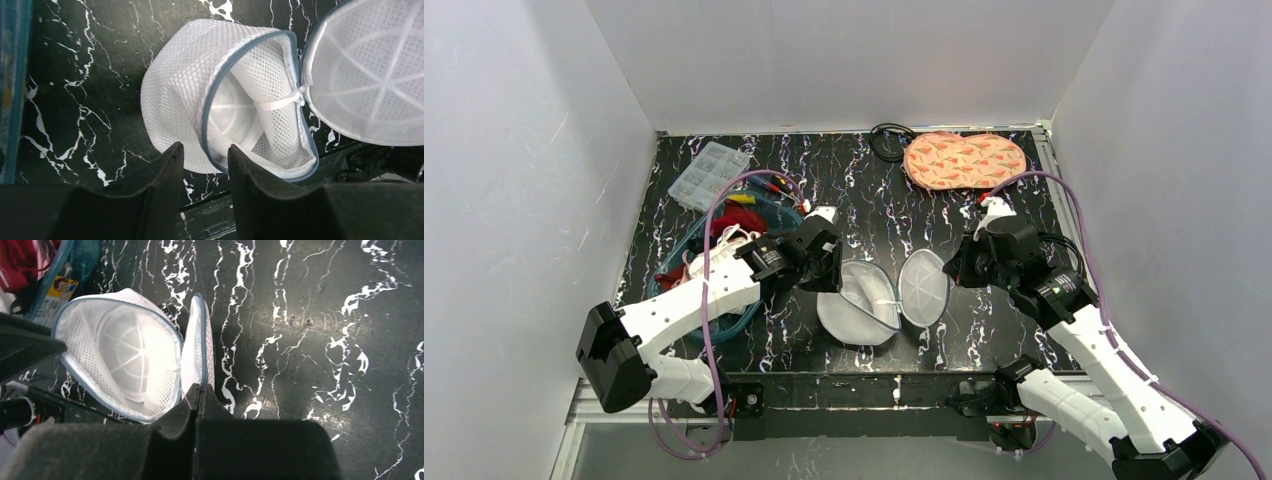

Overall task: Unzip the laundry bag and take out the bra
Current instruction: Close the laundry bag at the center of the board.

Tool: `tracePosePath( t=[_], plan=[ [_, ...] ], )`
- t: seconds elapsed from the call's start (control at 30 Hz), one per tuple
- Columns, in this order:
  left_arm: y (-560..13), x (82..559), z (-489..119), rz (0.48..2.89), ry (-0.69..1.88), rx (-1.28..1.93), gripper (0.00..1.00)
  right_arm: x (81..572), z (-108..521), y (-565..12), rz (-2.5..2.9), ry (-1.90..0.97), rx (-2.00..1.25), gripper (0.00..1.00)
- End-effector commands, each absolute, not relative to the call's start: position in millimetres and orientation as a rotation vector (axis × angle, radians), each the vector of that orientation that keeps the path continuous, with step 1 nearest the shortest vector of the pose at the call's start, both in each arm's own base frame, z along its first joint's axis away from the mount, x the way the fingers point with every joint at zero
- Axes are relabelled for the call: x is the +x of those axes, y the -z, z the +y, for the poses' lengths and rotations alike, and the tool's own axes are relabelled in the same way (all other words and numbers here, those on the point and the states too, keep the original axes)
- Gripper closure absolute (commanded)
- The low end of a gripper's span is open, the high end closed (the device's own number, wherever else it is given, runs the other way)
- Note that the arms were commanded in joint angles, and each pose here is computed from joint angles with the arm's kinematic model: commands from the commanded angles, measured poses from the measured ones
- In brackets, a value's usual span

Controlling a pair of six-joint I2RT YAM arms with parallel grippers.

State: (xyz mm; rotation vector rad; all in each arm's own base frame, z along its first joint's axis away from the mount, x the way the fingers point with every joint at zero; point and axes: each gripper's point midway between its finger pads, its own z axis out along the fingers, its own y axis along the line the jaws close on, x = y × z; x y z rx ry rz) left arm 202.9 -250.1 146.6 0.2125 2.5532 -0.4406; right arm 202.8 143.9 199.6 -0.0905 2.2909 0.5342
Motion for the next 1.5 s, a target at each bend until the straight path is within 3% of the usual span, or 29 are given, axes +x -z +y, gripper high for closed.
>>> tracePosePath(
  t=[0.0,0.17,0.43,0.57,0.8,1.07,1.27,1.47],
  plan=[
    [-157,213,-244,2.514,0.374,0.172,0.69,199,162,-233,2.209,-0.674,-0.186,0.99],
    [-156,217,-245,2.515,0.355,0.167,0.85,199,171,-260,2.162,-0.73,-0.225,0.99],
    [-159,222,-256,2.519,0.375,0.185,0.99,201,179,-298,2.098,-0.771,-0.278,0.99],
    [-187,224,-269,2.477,0.476,0.187,1.0,211,177,-331,2.028,-0.757,-0.248,0.99],
    [-243,221,-286,2.405,0.644,0.192,1.0,251,127,-360,2.013,-0.357,-0.097,0.99],
    [-178,228,-311,2.554,0.592,0.277,1.0,258,138,-336,2.038,-0.321,-0.169,0.99],
    [-187,250,-332,2.564,0.539,0.355,1.0,267,119,-346,2.006,-0.011,-0.159,0.99],
    [-162,236,-320,2.62,0.53,0.325,1.0,271,115,-329,1.969,0.268,-0.191,0.99]
  ],
)
